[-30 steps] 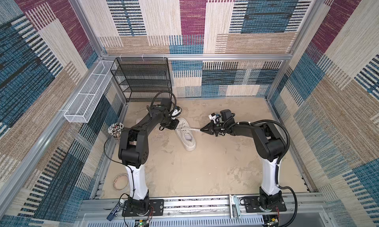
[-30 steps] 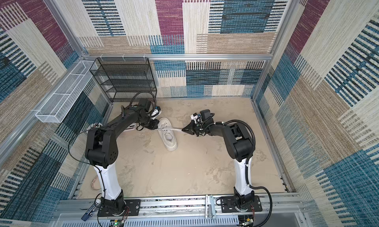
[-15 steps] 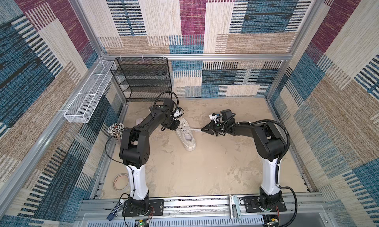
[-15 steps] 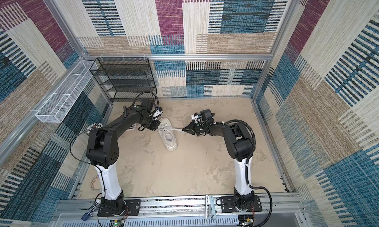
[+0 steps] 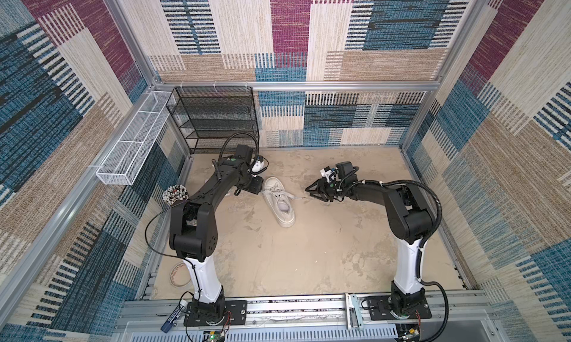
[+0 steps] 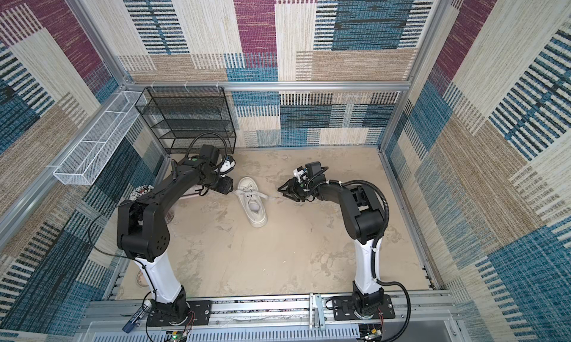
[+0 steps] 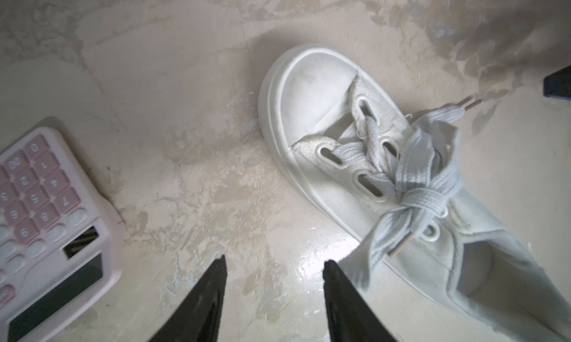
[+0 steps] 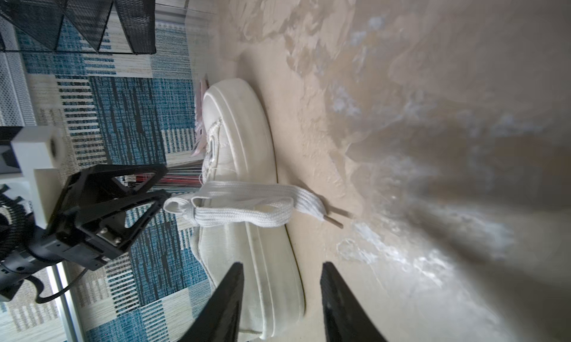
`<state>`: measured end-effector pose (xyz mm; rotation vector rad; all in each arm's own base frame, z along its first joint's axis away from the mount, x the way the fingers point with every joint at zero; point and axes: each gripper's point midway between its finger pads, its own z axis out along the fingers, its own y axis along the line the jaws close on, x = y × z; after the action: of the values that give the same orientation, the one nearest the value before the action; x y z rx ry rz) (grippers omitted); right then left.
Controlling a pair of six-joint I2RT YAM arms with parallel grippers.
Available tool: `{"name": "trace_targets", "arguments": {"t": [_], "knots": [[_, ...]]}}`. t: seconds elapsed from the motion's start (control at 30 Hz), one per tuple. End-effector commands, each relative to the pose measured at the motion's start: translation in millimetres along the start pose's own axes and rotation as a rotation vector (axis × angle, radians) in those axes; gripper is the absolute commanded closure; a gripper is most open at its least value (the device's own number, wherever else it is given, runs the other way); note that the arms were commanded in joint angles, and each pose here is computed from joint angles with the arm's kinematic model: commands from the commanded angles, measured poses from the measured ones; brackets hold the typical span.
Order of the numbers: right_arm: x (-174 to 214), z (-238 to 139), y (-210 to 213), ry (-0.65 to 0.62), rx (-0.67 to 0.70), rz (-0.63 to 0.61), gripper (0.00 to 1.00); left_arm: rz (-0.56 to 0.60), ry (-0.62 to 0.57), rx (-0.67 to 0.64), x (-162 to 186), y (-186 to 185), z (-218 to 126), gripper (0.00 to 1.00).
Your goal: Tie the shoes
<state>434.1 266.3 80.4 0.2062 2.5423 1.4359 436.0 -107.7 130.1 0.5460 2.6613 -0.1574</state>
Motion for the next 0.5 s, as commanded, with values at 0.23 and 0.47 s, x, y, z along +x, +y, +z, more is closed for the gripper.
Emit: {"name": "trace_targets", "arguments": {"t": [0.23,0.47], "knots": [[2.4,19.6,47.0,0.041,0.038,-0.147,0.66,-0.278,-0.193,0.436,-21.4,-69.8,-35.0,0.53],[19.9,50.3,83.0,0.121,-0.034,-0.195,0.8,-0.371,-0.206,0.533,-11.3,-84.0,-20.1,0.51]]}}
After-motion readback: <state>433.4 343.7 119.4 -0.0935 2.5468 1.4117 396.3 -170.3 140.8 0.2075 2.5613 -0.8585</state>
